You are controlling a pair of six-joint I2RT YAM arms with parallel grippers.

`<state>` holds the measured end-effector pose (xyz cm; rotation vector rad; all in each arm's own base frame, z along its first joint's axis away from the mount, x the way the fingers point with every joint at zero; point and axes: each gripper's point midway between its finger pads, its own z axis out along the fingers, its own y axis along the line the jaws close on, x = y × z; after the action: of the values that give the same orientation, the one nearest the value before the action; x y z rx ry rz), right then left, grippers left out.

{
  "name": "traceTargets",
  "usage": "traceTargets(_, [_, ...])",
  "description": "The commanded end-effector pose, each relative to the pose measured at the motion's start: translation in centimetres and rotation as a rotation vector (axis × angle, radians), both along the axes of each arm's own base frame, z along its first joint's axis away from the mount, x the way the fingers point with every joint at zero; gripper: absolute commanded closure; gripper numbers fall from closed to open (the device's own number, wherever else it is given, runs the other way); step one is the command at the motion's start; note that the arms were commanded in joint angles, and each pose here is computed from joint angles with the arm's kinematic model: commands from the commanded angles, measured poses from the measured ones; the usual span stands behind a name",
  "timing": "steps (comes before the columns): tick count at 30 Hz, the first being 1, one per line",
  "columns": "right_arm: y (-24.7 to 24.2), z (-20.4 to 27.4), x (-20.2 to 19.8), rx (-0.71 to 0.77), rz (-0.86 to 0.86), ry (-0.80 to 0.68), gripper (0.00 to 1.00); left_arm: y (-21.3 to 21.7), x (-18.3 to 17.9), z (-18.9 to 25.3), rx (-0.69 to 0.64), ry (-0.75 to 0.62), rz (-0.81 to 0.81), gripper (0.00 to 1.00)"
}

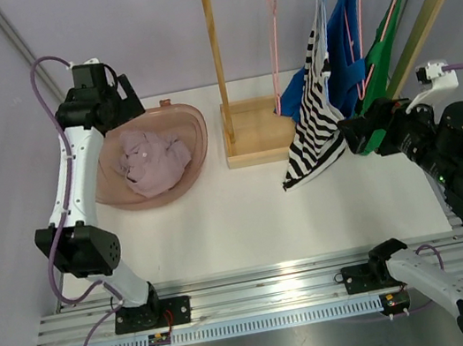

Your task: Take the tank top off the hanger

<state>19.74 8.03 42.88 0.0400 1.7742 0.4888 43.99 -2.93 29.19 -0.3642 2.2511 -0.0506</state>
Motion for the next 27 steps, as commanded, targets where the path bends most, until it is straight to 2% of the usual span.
traceTargets(1, [-1.2, 2.4, 2.5, 0.002, -0.115, -0.036, 0.01, -0.7, -2.2, 5.6, -0.040, -0.157, -0.050, 0.01])
traceTargets(4, [-1.5, 2.8, 4.1, -0.032, -0.148, -0.031, 0.00, -1.7, -5.2, 7.8, -0.077, -0.208, -0.119, 0.01])
traceTargets(10, [-2.8, 3.6, 7.1, -0.125, -0.249, -0.015, 0.01, -4.7, -12.5, 5.8, -0.043, -0.174, -0.256, 0.01])
traceTargets(11, [-3.0, 3.8, 7.4, -0.135, -0.267, -0.016, 0.03, -5.9, -14.6, 5.0, -0.039, -0.179, -0.303, 0.01])
traceTargets(15, [-2.9, 5.0, 9.2, -0.175, -0.280, -0.028, 0.13, -7.2, -18.5, 2.2, -0.052, -0.203, -0.356, 0.01])
traceTargets(17, [-2.4, 5.3, 9.8, -0.179, -0.262, -0.026, 0.19, -7.8, -19.5, 1.6, -0.073, -0.233, -0.393, 0.01])
traceTargets(21, [-1.3, 6.4, 12.3, -0.192, -0.242, -0.026, 0.25, -7.4, -20.9, -0.8, -0.082, -0.262, -0.406, 0.01])
traceTargets(22, [-1.3, 6.4, 12.9, -0.200, -0.247, -0.022, 0.27, -7.3, -21.0, -2.3, -0.079, -0.236, -0.404, 0.01])
traceTargets(27, [-1.4, 6.5, 16.3, -0.252, -0.310, -0.010, 0.34, -7.1, -21.3, -4.2, -0.093, -0.220, -0.381, 0.01])
